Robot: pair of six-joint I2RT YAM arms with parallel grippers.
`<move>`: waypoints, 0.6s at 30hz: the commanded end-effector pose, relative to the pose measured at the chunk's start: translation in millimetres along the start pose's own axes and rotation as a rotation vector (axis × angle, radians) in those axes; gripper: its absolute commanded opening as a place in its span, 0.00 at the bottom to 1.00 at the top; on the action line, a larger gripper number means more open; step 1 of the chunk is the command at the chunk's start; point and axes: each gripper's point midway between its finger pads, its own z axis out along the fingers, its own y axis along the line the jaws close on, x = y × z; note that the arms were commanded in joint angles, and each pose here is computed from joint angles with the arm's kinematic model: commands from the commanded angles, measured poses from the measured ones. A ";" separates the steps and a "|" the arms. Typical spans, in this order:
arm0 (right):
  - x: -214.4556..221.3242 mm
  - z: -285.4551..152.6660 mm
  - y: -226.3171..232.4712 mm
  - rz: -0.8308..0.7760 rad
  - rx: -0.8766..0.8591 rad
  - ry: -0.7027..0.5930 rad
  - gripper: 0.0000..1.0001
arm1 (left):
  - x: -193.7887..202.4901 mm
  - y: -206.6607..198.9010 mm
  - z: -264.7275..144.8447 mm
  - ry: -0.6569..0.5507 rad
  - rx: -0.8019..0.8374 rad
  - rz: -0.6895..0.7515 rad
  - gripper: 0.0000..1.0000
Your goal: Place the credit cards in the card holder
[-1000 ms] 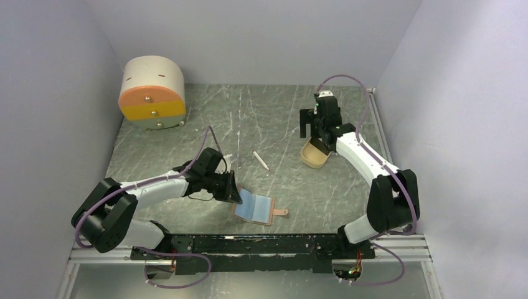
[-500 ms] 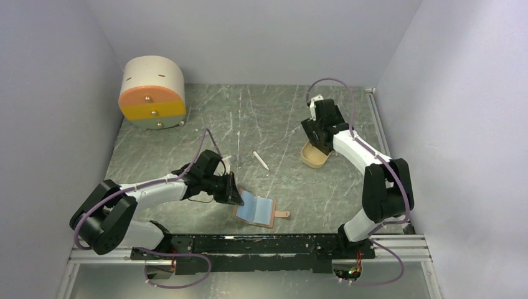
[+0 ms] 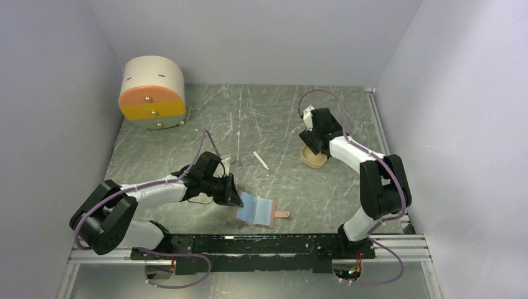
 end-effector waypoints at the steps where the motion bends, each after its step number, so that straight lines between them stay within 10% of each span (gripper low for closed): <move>1: 1.1 8.9 -3.4 -0.057 0.044 0.017 0.97 | -6.8 -11.4 -4.0 -0.014 0.039 0.036 0.09; 18: 10.5 20.1 -12.5 -0.118 0.143 0.099 0.96 | -4.1 -6.4 -2.5 -0.008 0.028 0.042 0.09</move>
